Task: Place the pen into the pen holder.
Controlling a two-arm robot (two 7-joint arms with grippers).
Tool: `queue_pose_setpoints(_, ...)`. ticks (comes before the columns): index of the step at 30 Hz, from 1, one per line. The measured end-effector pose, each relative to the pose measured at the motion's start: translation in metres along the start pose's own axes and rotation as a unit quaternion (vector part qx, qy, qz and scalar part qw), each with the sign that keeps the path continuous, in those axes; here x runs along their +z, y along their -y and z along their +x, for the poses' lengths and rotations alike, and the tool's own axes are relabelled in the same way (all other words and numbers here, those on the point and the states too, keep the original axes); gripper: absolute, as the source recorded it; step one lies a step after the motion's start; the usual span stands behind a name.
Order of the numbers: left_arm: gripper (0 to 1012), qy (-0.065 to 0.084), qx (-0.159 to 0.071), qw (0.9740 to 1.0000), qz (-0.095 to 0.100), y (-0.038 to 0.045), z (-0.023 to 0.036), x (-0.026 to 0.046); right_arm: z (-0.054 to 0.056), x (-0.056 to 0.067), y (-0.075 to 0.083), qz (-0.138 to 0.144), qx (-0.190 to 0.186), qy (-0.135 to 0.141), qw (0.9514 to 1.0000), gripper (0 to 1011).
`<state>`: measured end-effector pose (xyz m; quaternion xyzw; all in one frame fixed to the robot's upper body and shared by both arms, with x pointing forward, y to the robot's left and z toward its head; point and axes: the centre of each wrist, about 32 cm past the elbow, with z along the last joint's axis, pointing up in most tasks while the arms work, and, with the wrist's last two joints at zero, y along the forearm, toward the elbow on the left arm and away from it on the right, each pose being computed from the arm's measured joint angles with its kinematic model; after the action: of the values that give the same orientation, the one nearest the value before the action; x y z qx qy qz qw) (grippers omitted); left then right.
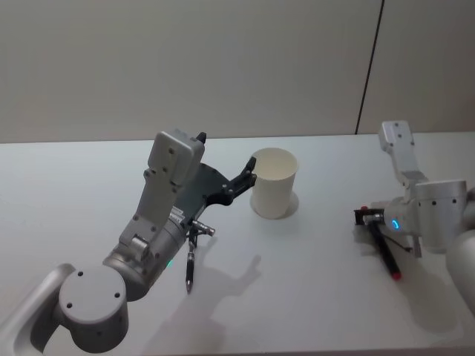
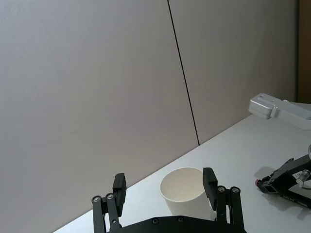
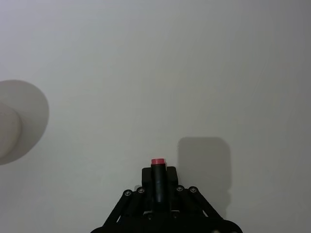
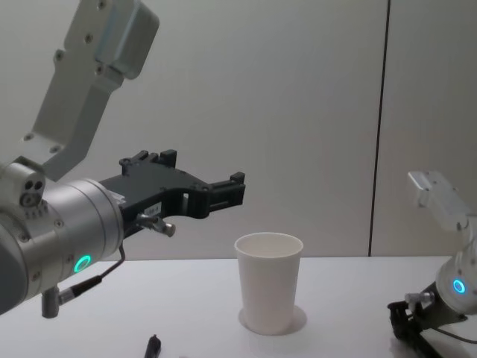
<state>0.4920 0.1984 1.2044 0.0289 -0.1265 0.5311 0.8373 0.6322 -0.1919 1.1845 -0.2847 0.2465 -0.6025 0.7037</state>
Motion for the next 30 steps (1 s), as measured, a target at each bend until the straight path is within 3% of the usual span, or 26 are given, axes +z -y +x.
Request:
queue_pose_setpoints(3,1003,0.000,0.000,1.0000,0.000,0.0000,0.0000,0.0000,0.000,0.000,-0.001,-0.001,0.001,0.000,1.0000,166)
queue_pose_setpoints(15,1003,0.000,0.000,1.0000,0.000,0.0000,0.0000,0.0000,0.001,-0.003,0.000,0.013,0.008,-0.003,0.9999,164)
queue_pose_setpoints(30,1003,0.000,0.000,1.0000,0.000,0.0000,0.0000,0.0000,0.005,-0.003,0.017,0.097,0.022,0.001,0.9951,164)
